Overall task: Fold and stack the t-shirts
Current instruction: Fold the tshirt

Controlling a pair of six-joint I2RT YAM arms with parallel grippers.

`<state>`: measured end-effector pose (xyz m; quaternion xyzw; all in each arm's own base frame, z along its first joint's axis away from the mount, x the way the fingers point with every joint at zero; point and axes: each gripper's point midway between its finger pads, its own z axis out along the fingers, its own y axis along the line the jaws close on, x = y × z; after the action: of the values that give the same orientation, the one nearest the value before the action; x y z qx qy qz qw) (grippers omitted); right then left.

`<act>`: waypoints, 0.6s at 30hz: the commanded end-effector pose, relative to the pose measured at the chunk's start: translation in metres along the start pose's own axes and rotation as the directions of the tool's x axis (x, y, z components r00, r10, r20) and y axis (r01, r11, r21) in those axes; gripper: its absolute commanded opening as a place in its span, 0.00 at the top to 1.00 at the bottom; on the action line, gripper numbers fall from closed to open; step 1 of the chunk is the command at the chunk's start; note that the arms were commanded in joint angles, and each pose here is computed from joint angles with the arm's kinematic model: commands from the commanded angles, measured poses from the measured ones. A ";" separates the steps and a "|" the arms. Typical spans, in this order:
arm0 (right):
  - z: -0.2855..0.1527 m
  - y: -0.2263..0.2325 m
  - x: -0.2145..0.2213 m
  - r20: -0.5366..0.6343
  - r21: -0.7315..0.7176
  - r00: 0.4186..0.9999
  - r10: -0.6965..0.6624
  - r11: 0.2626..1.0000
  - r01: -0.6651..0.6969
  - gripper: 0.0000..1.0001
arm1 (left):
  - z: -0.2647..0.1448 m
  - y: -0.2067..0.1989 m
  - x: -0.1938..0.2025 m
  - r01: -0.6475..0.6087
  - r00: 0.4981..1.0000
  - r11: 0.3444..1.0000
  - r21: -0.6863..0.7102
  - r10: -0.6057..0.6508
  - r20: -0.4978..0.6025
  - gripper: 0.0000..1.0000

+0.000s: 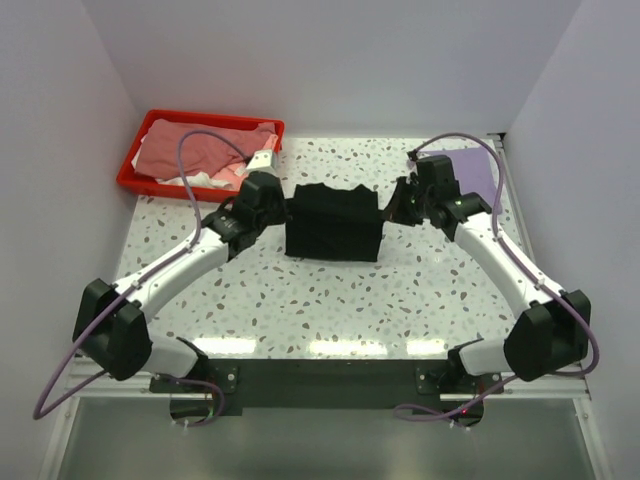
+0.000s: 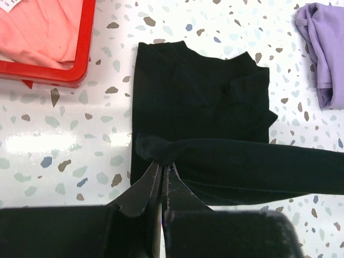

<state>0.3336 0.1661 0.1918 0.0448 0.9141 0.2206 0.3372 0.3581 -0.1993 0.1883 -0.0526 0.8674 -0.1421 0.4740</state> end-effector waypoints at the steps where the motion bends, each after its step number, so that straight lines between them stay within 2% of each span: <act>1: 0.001 0.008 -0.033 0.067 -0.043 0.998 -0.017 0.999 0.020 1.00 | 0.007 -0.007 -0.046 0.001 0.993 1.000 0.013 -0.003 0.114 1.00; 18: 0.076 -0.019 -0.068 0.017 0.019 0.999 0.042 0.999 -0.043 1.00 | 0.099 0.003 -0.061 -0.013 0.998 0.999 -0.040 0.015 0.062 1.00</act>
<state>0.4121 0.1614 0.1558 0.0738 0.9244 0.2105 0.3094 0.4435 -0.2046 0.1603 -0.0582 0.8779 -0.1171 0.4606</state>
